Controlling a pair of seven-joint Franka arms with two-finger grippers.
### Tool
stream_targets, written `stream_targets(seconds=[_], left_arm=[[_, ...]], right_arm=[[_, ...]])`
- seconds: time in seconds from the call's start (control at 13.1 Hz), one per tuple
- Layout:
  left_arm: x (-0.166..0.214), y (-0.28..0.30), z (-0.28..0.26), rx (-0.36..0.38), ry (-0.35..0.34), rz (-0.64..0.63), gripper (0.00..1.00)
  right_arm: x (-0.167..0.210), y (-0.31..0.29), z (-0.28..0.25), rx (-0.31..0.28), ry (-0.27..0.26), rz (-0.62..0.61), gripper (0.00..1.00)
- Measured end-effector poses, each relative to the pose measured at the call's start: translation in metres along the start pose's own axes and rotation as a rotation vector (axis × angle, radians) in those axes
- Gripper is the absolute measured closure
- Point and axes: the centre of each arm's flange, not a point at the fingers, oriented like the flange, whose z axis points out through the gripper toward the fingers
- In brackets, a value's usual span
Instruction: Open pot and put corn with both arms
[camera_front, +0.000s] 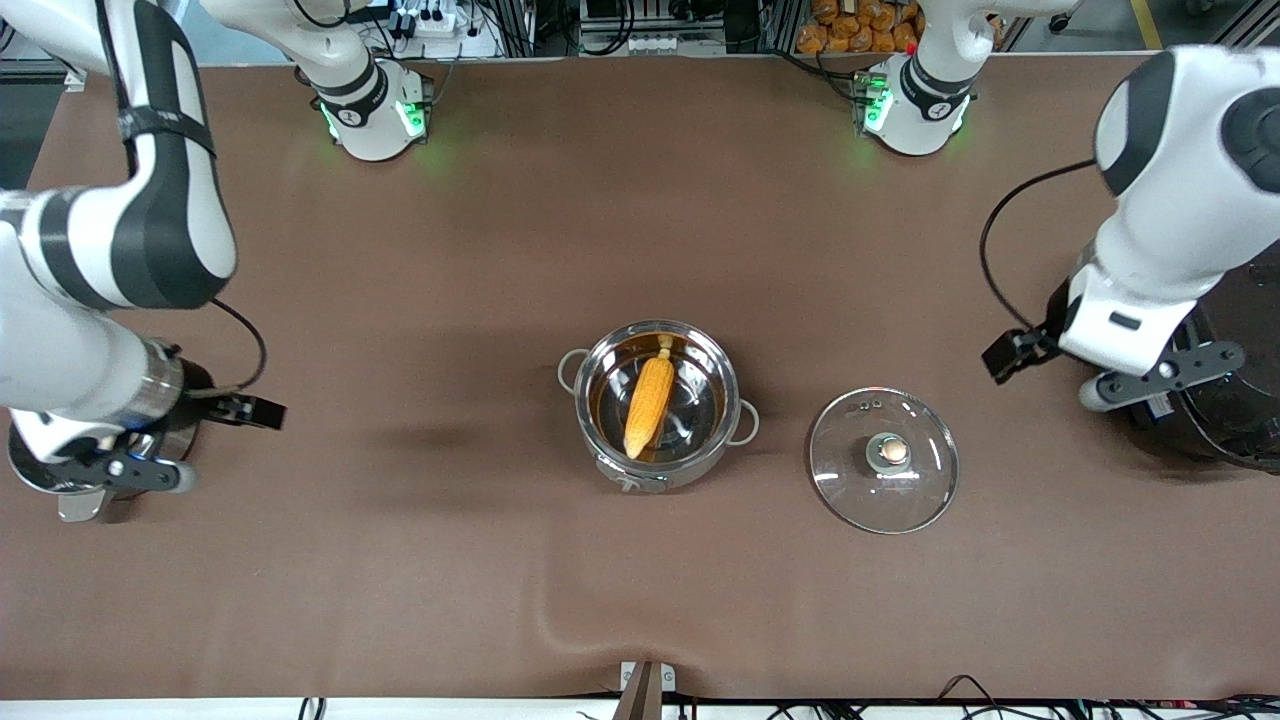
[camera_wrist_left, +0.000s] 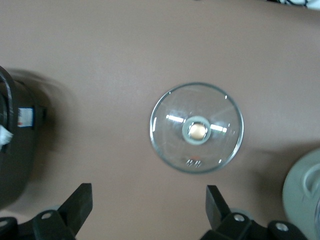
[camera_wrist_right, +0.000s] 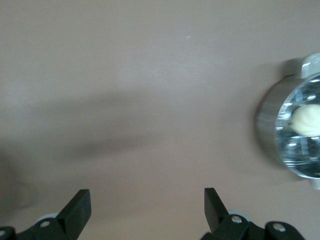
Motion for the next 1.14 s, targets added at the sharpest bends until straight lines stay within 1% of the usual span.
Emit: stream_targets(seconds=[0.08,0.23,0.38,0.53,0.68,0.91,0.99,1.14], left_arm=[[-0.005,-0.016,-0.017,-0.025,-0.010,0.053,0.00],[-0.018,-0.043,-0.048,-0.069,-0.033,0.154,0.00],[-0.037,-0.051,-0.073,-0.073,-0.061,0.251,0.00],[-0.050,-0.045,-0.098,-0.072,-0.062,0.311,0.00],[-0.054,-0.041,-0.110,-0.074,-0.054,0.352,0.00],[-0.055,-0.038,-0.110,-0.074,-0.056,0.374,0.00],[-0.054,-0.037,-0.108,-0.074,-0.059,0.377,0.00],[-0.053,-0.035,-0.105,-0.074,-0.066,0.379,0.00]], right_arm=[[-0.011,0.017,-0.012,0.002,0.009,-0.034,0.00],[-0.039,0.052,-0.036,0.026,0.029,-0.049,0.00],[-0.073,0.075,-0.056,0.050,0.044,-0.048,0.00],[-0.105,0.085,-0.068,0.071,0.066,-0.045,0.00],[-0.127,0.092,-0.072,0.086,0.098,-0.041,0.00],[-0.133,0.115,-0.075,0.089,0.114,-0.036,0.00],[-0.132,0.123,-0.076,0.087,0.108,-0.037,0.00],[-0.127,0.128,-0.082,0.082,0.079,-0.039,0.00]])
